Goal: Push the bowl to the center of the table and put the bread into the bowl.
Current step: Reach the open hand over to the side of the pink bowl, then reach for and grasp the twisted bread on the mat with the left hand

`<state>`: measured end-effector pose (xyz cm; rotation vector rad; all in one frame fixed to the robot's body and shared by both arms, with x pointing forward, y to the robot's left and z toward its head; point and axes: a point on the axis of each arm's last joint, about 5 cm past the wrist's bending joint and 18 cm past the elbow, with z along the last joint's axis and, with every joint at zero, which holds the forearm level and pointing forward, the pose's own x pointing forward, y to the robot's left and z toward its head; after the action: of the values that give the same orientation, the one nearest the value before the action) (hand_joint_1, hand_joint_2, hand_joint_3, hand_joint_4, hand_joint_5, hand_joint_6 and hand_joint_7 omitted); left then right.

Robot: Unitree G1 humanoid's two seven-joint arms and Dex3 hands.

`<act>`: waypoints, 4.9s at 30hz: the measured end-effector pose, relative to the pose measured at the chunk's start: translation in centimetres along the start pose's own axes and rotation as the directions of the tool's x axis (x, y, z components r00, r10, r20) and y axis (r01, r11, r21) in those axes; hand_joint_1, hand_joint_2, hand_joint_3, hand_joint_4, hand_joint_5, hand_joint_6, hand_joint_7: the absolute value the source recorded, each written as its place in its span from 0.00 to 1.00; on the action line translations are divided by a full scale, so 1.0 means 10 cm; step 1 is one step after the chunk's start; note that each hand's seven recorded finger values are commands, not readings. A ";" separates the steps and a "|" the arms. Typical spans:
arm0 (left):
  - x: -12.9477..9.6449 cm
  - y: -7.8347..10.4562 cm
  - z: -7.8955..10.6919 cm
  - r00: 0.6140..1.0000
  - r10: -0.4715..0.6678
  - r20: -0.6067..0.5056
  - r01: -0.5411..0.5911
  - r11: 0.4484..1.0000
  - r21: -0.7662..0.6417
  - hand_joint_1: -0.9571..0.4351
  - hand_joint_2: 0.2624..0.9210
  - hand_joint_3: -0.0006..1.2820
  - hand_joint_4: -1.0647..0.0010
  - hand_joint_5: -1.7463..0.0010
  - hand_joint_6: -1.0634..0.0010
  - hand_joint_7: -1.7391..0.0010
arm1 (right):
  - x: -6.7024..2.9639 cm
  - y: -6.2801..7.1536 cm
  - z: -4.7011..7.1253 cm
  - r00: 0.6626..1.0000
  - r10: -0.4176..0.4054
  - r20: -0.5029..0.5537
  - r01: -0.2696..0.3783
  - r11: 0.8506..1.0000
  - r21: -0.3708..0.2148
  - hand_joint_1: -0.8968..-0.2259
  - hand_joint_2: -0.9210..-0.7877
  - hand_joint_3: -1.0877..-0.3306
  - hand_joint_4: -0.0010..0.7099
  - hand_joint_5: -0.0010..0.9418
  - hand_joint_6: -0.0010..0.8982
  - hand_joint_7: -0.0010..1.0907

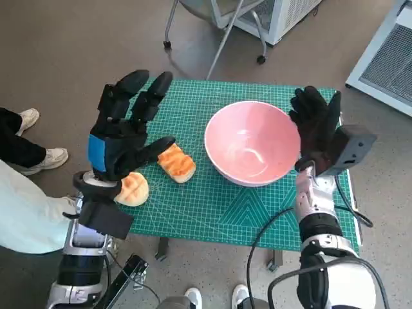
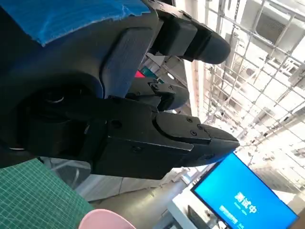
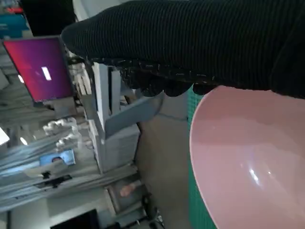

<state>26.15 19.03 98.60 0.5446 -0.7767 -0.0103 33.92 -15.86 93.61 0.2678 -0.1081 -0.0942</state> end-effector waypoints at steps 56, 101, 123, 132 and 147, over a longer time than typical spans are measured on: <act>0.53 0.88 0.08 0.708 -0.680 -0.191 0.648 0.520 0.556 0.66 0.78 0.00 0.61 0.99 0.56 0.86 | -0.265 -0.19 0.64 0.614 0.422 0.667 -0.165 0.895 -0.414 0.47 0.00 0.37 0.44 0.02 0.05 0.68; 0.78 0.34 -0.09 0.479 -0.764 -0.433 0.673 0.003 0.739 0.62 0.81 0.00 0.57 1.00 0.44 0.97 | -0.442 -0.19 0.61 0.639 0.426 0.640 -0.254 0.903 -0.347 0.47 0.00 0.42 0.46 0.01 0.06 0.68; 0.77 0.00 -0.24 0.398 -0.773 -0.495 0.633 -0.160 0.758 0.76 1.00 0.13 0.49 0.98 0.35 0.96 | -0.466 -0.16 0.58 0.640 0.415 0.647 -0.280 0.910 -0.307 0.45 0.00 0.44 0.48 0.02 0.07 0.67; 0.77 -0.13 -0.30 0.359 -0.784 -0.506 0.594 -0.227 0.772 0.83 1.00 0.21 0.43 0.98 0.30 0.96 | -0.488 -0.17 0.56 0.642 0.416 0.644 -0.281 0.909 -0.307 0.45 0.00 0.44 0.49 0.02 0.07 0.67; 0.82 -0.17 -0.35 0.344 -0.799 -0.493 0.564 -0.243 0.789 0.66 1.00 0.13 0.45 0.38 0.48 0.27 | -0.502 -0.19 0.55 0.647 0.409 0.644 -0.276 0.912 -0.302 0.45 0.00 0.44 0.49 0.01 0.08 0.67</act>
<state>34.70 17.57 101.17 2.2262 -0.4565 -0.8405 28.14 -18.56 97.94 0.0108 -0.9134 0.1877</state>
